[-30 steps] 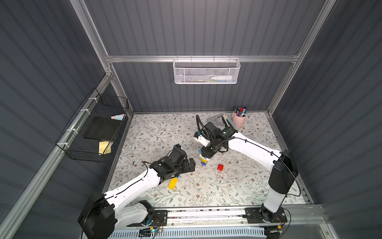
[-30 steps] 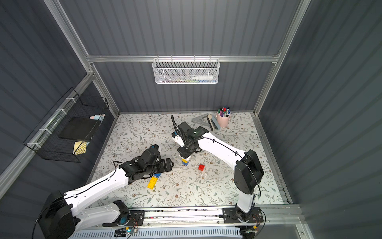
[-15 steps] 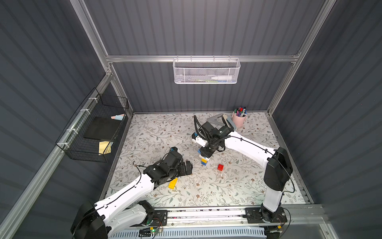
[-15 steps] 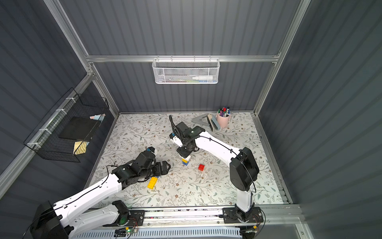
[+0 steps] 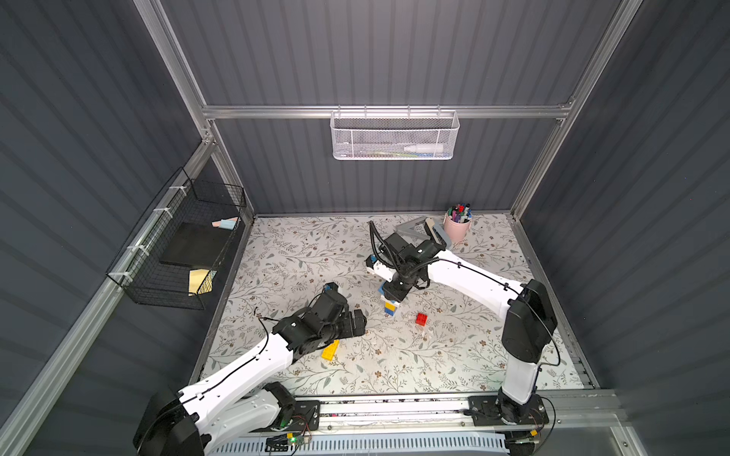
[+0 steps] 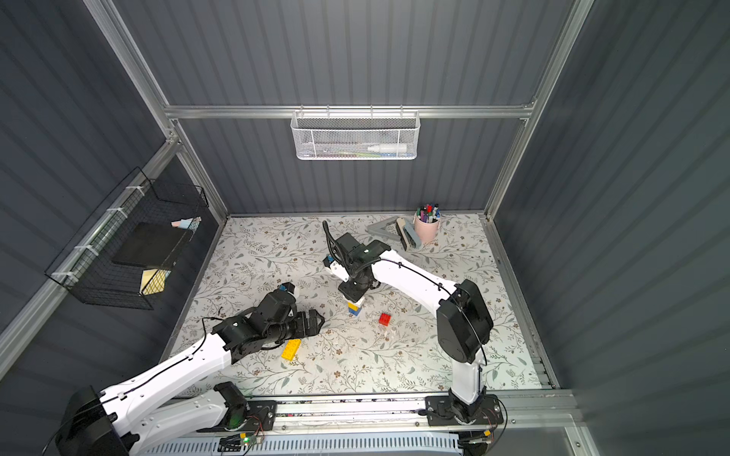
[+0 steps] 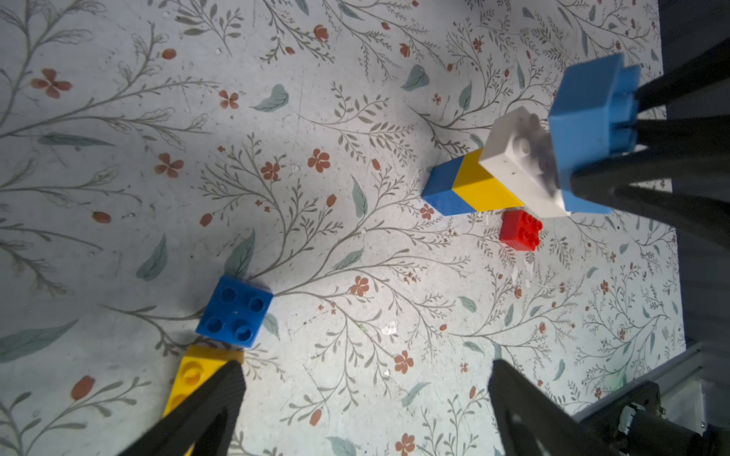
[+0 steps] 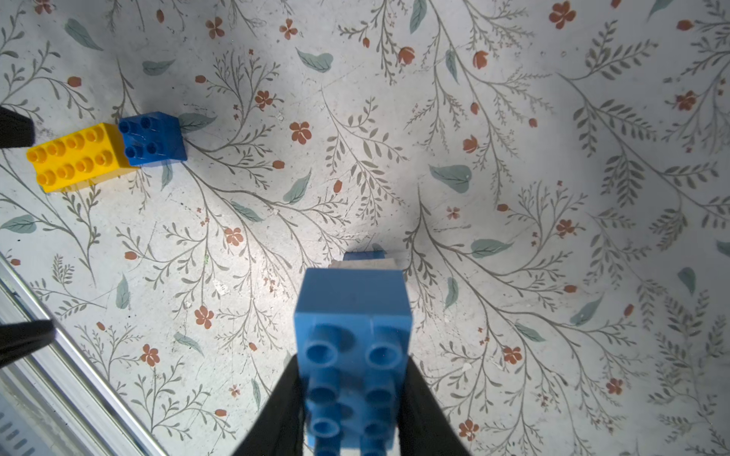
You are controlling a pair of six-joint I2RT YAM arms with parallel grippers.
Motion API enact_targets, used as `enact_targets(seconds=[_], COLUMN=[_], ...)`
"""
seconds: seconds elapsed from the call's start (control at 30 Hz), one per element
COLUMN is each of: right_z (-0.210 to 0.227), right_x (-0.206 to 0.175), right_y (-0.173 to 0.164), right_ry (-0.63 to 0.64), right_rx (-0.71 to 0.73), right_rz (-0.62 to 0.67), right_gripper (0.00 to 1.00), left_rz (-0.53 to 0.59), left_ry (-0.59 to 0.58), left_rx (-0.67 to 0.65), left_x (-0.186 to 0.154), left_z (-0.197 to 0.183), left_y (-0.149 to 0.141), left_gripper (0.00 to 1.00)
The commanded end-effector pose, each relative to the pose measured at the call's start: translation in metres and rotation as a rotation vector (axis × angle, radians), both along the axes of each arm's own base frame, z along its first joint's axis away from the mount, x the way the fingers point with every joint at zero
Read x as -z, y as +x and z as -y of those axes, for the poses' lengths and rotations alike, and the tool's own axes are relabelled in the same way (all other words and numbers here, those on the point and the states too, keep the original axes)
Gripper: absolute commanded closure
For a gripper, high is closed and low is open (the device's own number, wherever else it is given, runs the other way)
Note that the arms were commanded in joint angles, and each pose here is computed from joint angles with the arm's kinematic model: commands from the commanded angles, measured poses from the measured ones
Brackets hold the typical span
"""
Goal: Assemble a spoon with lego
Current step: Assemble the lego brick with the lego brick.
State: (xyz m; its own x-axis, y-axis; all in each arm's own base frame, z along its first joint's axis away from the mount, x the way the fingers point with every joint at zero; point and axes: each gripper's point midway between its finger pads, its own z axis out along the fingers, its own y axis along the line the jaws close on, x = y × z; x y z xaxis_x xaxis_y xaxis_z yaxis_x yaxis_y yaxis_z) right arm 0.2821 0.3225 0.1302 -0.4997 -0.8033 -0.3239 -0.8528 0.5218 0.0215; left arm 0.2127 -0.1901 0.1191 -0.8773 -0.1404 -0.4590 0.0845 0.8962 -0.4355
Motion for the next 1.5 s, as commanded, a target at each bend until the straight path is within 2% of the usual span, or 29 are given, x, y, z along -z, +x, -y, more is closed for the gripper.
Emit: enact_targets(seconds=[0.0, 1.47], right_z=[0.005, 0.013], right_x=[0.000, 0.060], right_y=[-0.001, -0.011], right_ry=[-0.024, -0.173], right_rx=[-0.028, -0.030], right_rz=[-0.011, -0.177], right_gripper=[0.87, 0.89], left_rz=[0.003, 0.009], left_ry=[0.035, 0.070], left_rx=[-0.010, -0.008], left_x=[0.003, 0.008], left_z=[-0.011, -0.018], left_y=[-0.004, -0.005], left_gripper=[0.01, 0.01])
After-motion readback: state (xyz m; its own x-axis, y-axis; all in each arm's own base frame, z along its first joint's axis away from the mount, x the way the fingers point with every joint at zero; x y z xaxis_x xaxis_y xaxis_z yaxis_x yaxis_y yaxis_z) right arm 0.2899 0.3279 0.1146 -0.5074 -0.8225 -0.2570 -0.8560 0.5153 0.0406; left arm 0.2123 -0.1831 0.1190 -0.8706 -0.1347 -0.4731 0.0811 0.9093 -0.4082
